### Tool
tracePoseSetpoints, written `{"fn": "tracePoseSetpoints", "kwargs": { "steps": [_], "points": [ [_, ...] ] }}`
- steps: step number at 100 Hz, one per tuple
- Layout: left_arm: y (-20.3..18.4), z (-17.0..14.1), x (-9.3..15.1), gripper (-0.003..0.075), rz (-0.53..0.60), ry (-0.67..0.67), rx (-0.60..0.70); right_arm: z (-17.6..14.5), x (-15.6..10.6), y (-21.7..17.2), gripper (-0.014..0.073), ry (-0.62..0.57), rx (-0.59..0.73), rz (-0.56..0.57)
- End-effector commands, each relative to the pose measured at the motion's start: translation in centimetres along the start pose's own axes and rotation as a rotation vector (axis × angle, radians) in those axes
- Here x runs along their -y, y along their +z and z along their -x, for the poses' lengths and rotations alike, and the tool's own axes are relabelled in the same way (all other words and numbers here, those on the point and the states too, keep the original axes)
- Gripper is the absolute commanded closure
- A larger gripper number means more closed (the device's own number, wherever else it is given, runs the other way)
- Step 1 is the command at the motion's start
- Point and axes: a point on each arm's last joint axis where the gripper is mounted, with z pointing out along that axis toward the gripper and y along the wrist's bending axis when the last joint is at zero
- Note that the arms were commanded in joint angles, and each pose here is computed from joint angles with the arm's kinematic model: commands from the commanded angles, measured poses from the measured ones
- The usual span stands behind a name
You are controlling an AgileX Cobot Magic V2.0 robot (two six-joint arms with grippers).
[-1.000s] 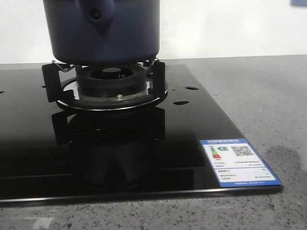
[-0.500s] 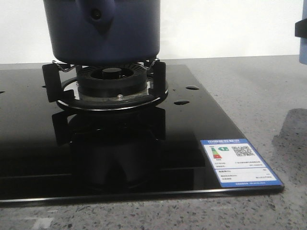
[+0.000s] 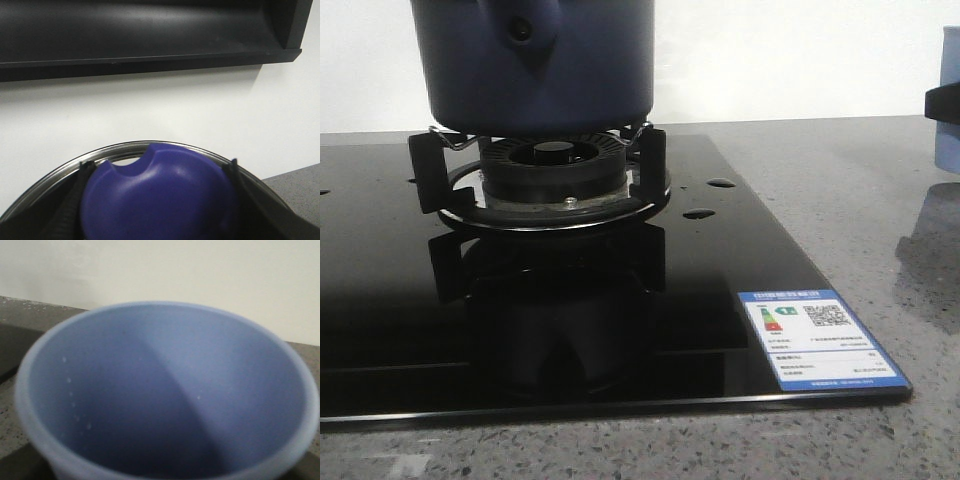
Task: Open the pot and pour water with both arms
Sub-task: 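Lower the cup back onto the counter and open the right gripper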
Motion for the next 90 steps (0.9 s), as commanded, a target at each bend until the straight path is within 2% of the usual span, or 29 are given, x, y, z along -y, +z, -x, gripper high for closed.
{"fn": "tracePoseSetpoints", "kwargs": {
  "steps": [1,27,34,44,51,70,90],
  "points": [
    [-1.1,2.8,-0.2,0.0334,0.031,-0.002,0.157,2.0,0.3,-0.1,0.0277,-0.027,0.125,-0.002],
    [-1.1,2.8,-0.2,0.0334,0.032,0.006,0.157,2.0,0.2,0.0,0.0258,-0.021,0.142,0.010],
    [-1.1,2.8,-0.2,0.0334,0.032,0.006,0.157,1.8,0.3,0.0,0.0177,-0.021,0.128,0.004],
    [-1.1,2.8,-0.2,0.0334,0.032,0.006,0.157,1.8,0.3,0.0,0.0001,-0.021,0.125,0.002],
    [-1.1,2.8,-0.2,0.0334,0.032,0.006,0.157,1.9,0.3,0.0,-0.0054,-0.020,0.127,0.002],
    [-1.1,2.8,-0.2,0.0334,0.032,0.006,0.157,2.4,-0.2,-0.7,-0.0057,-0.025,0.135,0.000],
    [-1.1,2.8,-0.2,0.0334,0.032,0.006,0.157,1.6,-1.8,-2.8,-0.0057,-0.011,0.079,-0.016]
  ]
}}
